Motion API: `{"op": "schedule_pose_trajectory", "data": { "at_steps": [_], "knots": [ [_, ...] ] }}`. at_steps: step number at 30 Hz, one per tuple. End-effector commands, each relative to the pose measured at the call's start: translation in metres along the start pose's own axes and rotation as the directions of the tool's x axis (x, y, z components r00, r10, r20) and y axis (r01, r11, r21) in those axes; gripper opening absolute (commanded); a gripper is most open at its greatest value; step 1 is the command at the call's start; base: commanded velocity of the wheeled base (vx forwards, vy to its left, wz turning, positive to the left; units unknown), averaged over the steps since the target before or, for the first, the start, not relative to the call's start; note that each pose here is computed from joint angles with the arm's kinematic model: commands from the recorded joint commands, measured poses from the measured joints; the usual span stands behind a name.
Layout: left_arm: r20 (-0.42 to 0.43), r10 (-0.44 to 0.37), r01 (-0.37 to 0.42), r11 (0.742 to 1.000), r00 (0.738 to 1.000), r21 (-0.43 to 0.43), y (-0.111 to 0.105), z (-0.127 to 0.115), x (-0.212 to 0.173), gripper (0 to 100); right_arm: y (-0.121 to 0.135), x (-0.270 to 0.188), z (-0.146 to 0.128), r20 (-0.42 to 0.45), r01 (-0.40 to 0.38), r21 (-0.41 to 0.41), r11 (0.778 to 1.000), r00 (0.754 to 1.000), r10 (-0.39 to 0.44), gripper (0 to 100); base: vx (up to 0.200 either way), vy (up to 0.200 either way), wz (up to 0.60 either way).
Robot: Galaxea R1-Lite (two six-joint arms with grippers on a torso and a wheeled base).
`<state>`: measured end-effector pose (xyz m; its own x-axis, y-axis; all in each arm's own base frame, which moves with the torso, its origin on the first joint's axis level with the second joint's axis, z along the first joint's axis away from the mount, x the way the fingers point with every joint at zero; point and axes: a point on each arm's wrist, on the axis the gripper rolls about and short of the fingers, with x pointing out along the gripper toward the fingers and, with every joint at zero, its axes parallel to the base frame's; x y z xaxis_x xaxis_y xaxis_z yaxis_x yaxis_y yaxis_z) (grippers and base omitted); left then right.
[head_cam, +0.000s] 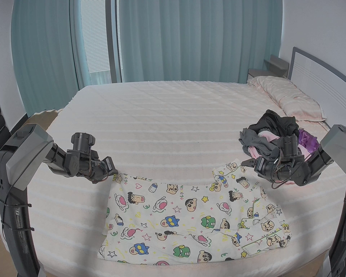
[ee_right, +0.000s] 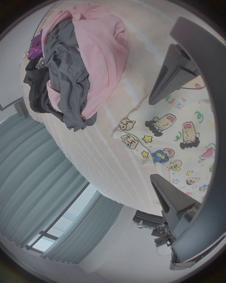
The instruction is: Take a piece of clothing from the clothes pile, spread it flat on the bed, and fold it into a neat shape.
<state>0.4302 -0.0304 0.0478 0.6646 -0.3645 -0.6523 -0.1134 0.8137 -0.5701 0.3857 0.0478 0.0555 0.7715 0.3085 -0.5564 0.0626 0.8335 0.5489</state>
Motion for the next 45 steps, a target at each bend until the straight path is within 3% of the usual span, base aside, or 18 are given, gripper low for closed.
{"op": "schedule_pose_trajectory", "data": {
  "at_steps": [1, 11, 18, 19, 33, 36, 38, 45],
  "knots": [
    [0.013, -0.003, 0.003, 1.0, 1.0, 0.006, -0.003, 0.003, -0.002, 0, -0.011, 0.031, -0.002, -0.035, 0.046, -0.019, 0.999, 0.998, -0.046, 100, 0.0, 0.0, 0.0],
    [0.006, 0.0, 0.0, 1.0, 1.0, 0.015, -0.002, 0.001, -0.002, 0, -0.015, 0.049, 0.008, -0.037, 0.057, -0.053, 0.997, 0.998, -0.059, 100, 0.0, 0.0, 0.0],
    [0.008, 0.004, -0.004, 1.0, 1.0, 0.014, -0.001, 0.002, -0.002, 0, -0.02, 0.066, 0.0, -0.075, 0.069, -0.066, 0.995, 0.994, -0.074, 100, 0.0, 0.0, 0.0],
    [0.008, 0.004, -0.004, 1.0, 1.0, 0.014, -0.001, 0.002, -0.002, 0, -0.02, 0.066, 0.0, -0.075, 0.069, -0.066, 0.995, 0.994, -0.074, 0, 0.0, 0.0, 0.0],
    [0.015, 0.003, -0.003, 1.0, 1.0, 0.013, -0.001, 0.004, -0.004, 0, -0.035, 0.055, 0.011, -0.081, 0.062, -0.037, 0.997, 0.995, -0.065, 0, 0.0, 0.0, 0.0],
    [0.017, 0.006, -0.006, 1.0, 1.0, 0.009, 0.001, 0.004, -0.006, 0, -0.038, 0.048, 0.012, -0.077, 0.029, -0.031, 0.999, 0.997, -0.031, 0, 0.0, 0.0, 0.0],
    [0.016, 0.012, -0.012, 1.0, 1.0, 0.003, 0.004, 0.004, -0.007, 0, -0.041, 0.039, 0.011, -0.046, -0.035, -0.033, 0.999, 0.998, 0.033, 0, 0.0, 0.0, 0.0],
    [0.027, 0.013, -0.013, 1.0, 1.0, 0.0, 0.005, 0.007, -0.012, 0, -0.046, 0.03, 0.01, 0.038, -0.104, -0.056, 0.993, 0.994, 0.107, 0, 0.0, 0.0, 0.0]
  ]
}}
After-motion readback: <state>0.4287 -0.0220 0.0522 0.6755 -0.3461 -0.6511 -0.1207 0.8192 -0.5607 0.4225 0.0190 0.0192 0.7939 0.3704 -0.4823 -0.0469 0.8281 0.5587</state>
